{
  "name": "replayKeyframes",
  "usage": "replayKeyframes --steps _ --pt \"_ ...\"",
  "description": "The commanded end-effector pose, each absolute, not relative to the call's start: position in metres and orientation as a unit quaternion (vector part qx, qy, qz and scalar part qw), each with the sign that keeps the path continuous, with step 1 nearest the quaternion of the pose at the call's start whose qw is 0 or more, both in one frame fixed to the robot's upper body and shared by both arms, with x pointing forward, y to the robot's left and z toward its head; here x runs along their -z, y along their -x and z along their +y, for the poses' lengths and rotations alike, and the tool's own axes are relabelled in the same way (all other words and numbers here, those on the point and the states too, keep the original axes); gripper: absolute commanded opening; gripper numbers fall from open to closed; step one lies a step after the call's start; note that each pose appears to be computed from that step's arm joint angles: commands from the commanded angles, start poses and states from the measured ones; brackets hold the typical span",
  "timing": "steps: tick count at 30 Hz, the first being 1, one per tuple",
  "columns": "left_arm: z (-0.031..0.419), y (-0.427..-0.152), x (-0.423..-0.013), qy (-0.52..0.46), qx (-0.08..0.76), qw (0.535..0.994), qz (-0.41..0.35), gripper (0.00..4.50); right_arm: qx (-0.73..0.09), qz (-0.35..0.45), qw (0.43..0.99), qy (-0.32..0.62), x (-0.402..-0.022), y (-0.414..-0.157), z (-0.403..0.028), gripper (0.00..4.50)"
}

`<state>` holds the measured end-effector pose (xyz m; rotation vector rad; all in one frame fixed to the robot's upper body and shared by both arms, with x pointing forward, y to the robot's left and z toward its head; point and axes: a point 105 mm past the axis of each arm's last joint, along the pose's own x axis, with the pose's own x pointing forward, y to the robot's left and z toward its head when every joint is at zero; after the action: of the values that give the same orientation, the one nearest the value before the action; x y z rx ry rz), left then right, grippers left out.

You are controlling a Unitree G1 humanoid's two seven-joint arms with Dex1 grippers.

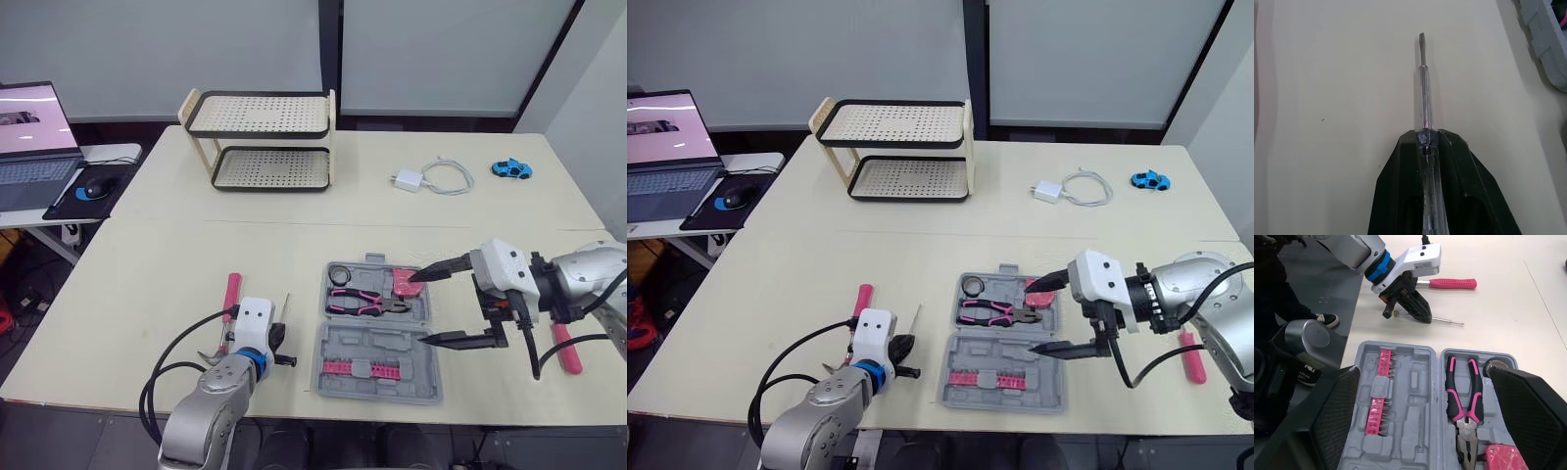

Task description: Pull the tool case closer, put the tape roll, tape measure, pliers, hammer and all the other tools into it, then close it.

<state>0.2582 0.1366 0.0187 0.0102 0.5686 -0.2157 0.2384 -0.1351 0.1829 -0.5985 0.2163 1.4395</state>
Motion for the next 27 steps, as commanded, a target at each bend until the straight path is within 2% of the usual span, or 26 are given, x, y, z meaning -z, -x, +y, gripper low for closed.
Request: replayKeyframes --steps 1,12,17,22,27 --pt "0.137 -0.258 -0.017 -0.008 0.109 0.953 0.282 0.17 -0.644 0.076 0.707 0.282 -0.192 -0.240 -0.134 4.50" --pt "0.154 -0.262 -0.060 -0.035 0.137 0.965 0.219 0.17 -0.633 0.066 0.714 0.292 -0.197 -0.244 -0.135 4.50" --pt "0.160 -0.263 -0.102 -0.088 0.221 0.958 0.157 0.17 -0.615 0.061 0.730 0.291 -0.200 -0.245 -0.138 4.50" --pt "0.143 -0.253 -0.130 -0.173 0.408 0.889 0.116 0.17 -0.590 0.080 0.749 0.292 -0.197 -0.242 -0.146 4.50" --pt "0.132 -0.250 -0.141 -0.224 0.531 0.810 0.109 0.16 -0.561 0.103 0.767 0.295 -0.191 -0.235 -0.153 4.50"
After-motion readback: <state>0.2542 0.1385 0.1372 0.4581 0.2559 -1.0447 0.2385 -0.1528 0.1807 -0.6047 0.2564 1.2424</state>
